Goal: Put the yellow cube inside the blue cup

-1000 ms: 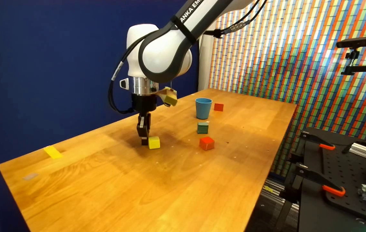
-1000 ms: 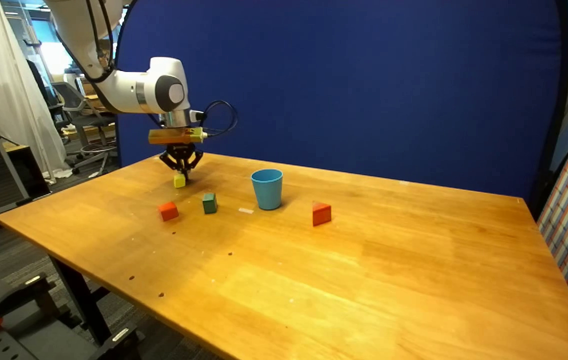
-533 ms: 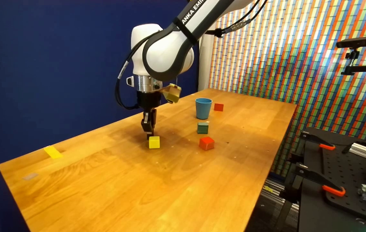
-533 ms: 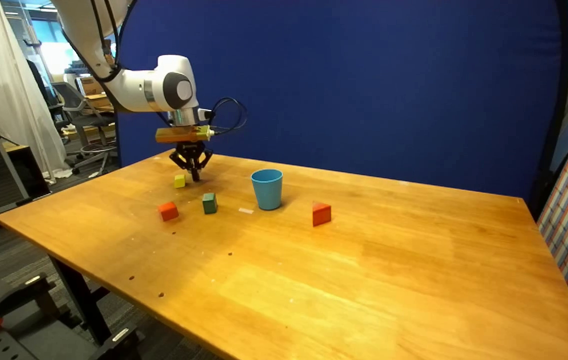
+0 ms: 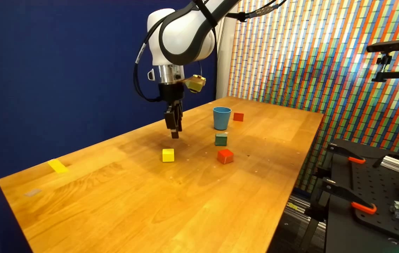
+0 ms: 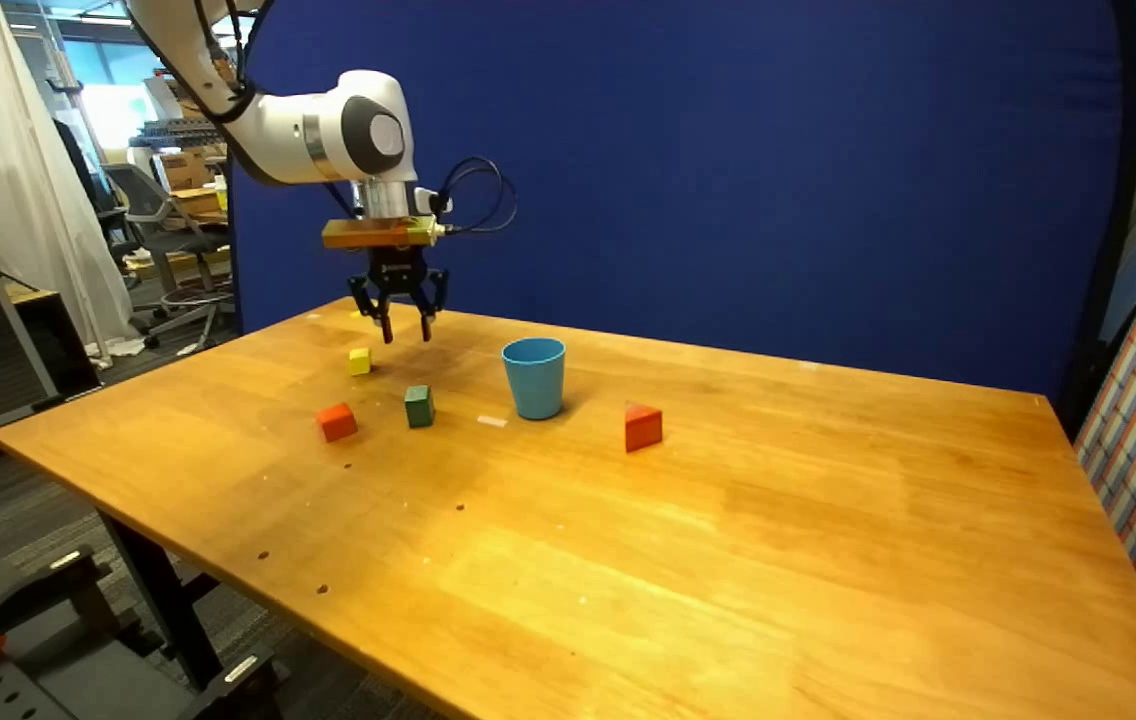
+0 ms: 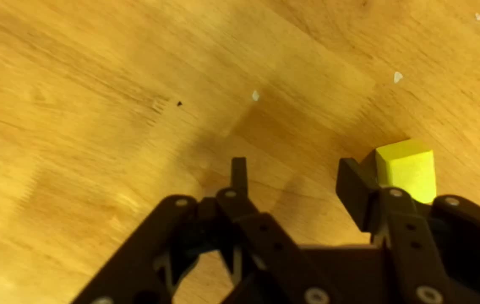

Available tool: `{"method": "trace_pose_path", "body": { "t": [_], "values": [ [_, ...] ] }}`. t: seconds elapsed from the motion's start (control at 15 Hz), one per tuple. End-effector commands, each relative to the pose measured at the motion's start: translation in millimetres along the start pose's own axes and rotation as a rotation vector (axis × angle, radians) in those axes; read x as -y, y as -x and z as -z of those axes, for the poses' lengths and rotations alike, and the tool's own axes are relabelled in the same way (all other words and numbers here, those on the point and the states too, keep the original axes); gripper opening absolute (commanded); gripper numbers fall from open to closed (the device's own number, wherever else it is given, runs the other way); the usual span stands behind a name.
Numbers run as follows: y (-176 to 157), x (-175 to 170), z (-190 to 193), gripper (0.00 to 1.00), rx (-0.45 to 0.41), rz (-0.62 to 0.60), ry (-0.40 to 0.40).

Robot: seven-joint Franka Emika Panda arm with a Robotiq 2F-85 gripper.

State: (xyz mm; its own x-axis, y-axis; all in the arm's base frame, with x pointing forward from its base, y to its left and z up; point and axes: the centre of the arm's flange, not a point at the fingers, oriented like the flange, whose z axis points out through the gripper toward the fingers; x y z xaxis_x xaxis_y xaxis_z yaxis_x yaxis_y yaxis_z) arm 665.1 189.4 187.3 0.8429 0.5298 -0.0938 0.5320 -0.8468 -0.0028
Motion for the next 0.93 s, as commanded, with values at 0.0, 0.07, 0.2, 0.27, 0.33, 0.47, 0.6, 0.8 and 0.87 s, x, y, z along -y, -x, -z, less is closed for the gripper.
{"method": "trace_pose_path", "body": {
  "t": [0.0,0.07,0.2,0.27,0.33,0.47,0.6,0.8,0.87],
  "values": [
    [17,-13,11,0.9,0.067,0.013,-0.037],
    [21,-14,9,0.98,0.082,0.011,-0.057],
    [29,-11,-1,1.0,0.137,-0.003,-0.102],
    [33,-9,-4,1.0,0.151,0.001,-0.126],
    [36,-5,-7,1.0,0.167,0.003,-0.149],
    [40,7,-11,1.0,0.205,0.008,-0.198],
    [41,22,-12,1.0,0.227,0.014,-0.234],
    [33,47,-11,1.0,0.172,0.039,-0.213],
    [29,54,-13,1.0,0.144,0.055,-0.196]
  ]
}}
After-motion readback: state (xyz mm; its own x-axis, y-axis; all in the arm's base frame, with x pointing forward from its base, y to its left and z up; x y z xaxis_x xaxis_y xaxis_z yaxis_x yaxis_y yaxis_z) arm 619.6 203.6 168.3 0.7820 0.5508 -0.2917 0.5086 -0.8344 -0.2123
